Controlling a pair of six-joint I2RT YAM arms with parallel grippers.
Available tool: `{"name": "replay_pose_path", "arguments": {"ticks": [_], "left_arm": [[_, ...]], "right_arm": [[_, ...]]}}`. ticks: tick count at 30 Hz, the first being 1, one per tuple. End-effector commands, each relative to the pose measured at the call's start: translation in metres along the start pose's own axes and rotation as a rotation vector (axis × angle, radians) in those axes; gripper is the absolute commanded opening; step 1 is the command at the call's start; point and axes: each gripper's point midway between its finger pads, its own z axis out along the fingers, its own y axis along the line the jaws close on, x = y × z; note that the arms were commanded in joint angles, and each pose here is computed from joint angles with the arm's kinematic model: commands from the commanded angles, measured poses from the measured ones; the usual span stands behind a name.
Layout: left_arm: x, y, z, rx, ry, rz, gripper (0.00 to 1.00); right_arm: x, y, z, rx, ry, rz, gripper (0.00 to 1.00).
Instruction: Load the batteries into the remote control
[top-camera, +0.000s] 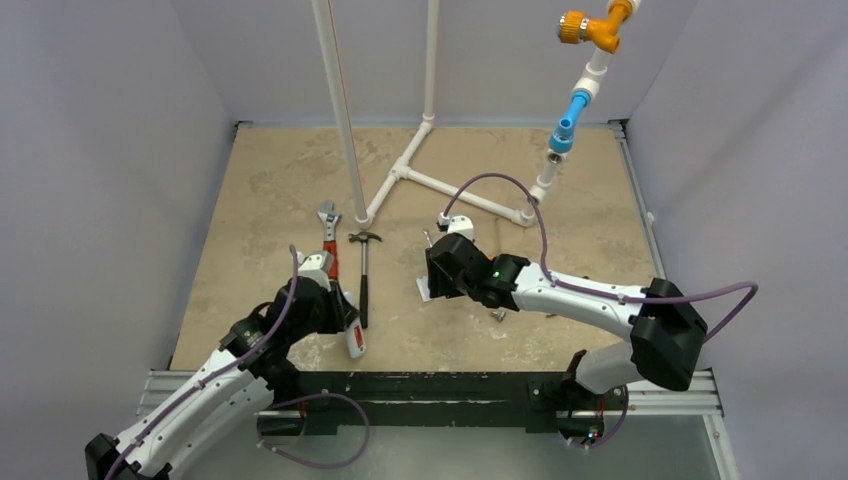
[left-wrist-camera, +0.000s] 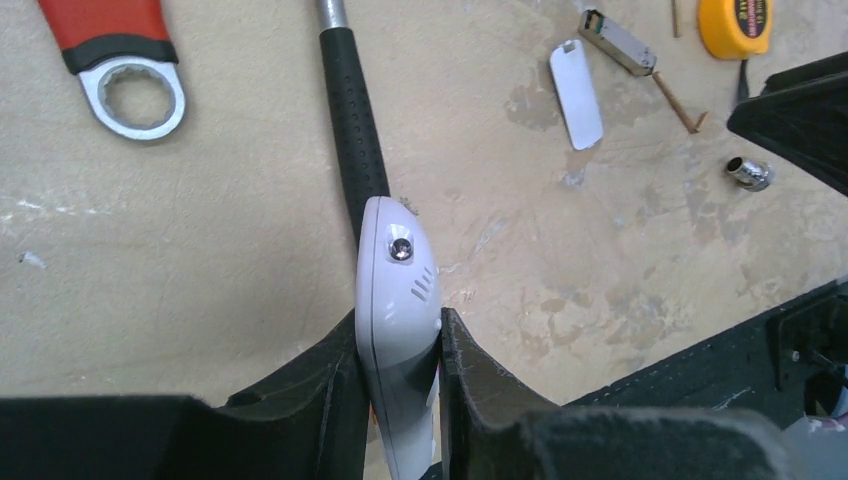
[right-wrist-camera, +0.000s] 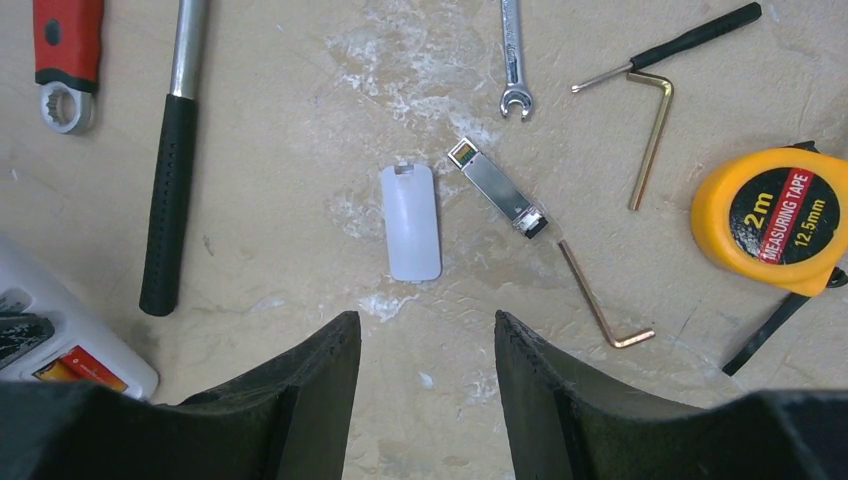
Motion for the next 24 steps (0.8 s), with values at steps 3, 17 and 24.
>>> {"name": "replay_pose_path", "arguments": {"ticks": [3, 17, 24], "left_arm": [[-0.004, 0.014, -0.006, -0.112, -0.006, 0.024, 0.0], [-0.005, 0.009, -0.009, -0.079, -0.026, 0.038, 0.0], [-0.006, -0.003, -0.021, 0.018, -0.081, 0.03, 0.0]], "right_arm": [[-0.029, 0.017, -0.011, -0.044, -0.06, 0.015, 0.5], [-0.028, 0.015, -0.01, -0.038, -0.064, 0.029, 0.51], [-0.025, 0.016, -0.015, -0.062, -0.081, 0.055, 0.51]]}}
